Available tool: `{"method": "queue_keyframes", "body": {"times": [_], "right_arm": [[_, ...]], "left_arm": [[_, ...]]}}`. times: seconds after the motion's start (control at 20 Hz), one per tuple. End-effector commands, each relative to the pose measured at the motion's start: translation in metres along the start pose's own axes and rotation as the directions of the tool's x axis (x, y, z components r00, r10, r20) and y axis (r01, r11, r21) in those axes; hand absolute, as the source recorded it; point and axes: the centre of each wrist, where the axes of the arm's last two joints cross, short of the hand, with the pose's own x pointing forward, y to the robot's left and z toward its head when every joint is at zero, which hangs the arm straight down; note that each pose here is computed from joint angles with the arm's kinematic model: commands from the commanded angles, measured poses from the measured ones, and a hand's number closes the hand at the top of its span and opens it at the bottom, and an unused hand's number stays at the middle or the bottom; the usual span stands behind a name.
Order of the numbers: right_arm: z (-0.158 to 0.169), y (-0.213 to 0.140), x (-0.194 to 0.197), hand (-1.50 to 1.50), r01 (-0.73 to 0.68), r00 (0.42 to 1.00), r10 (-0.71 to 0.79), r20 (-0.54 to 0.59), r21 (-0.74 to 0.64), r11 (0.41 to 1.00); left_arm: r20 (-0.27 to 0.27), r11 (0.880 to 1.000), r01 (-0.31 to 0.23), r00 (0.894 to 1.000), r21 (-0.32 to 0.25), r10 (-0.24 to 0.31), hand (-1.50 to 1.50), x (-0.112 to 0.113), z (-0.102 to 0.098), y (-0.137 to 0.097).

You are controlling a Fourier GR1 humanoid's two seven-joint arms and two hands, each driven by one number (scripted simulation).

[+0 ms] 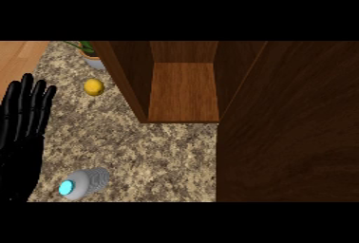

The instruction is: Pick up the bottled water, place it into the cabinet and close the cabinet

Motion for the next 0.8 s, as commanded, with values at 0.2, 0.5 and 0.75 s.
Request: {"method": "queue_keyframes", "body": {"times": [0.2, 0.5, 0.75], "right_arm": [[0.036, -0.017, 0.000, -1.50, -0.066, 0.988, 0.068, -0.135, 0.020, 0.998], [0.059, -0.013, 0.017, -1.50, 0.134, 0.973, -0.117, -0.200, 0.076, 0.988], [0.077, -0.013, 0.055, -1.50, 0.155, 0.973, -0.137, -0.185, 0.088, 0.984]], "left_arm": [[0.012, 0.873, 0.182, 0.978, 0.452, -0.210, -1.50, 0.027, 0.041, 0.003], [-0.066, 0.755, 0.000, 0.996, 0.656, 0.058, -1.50, 0.041, 0.084, -0.022], [-0.041, 0.724, -0.014, 0.997, 0.690, 0.058, -1.50, 0.068, 0.106, -0.058]]}}
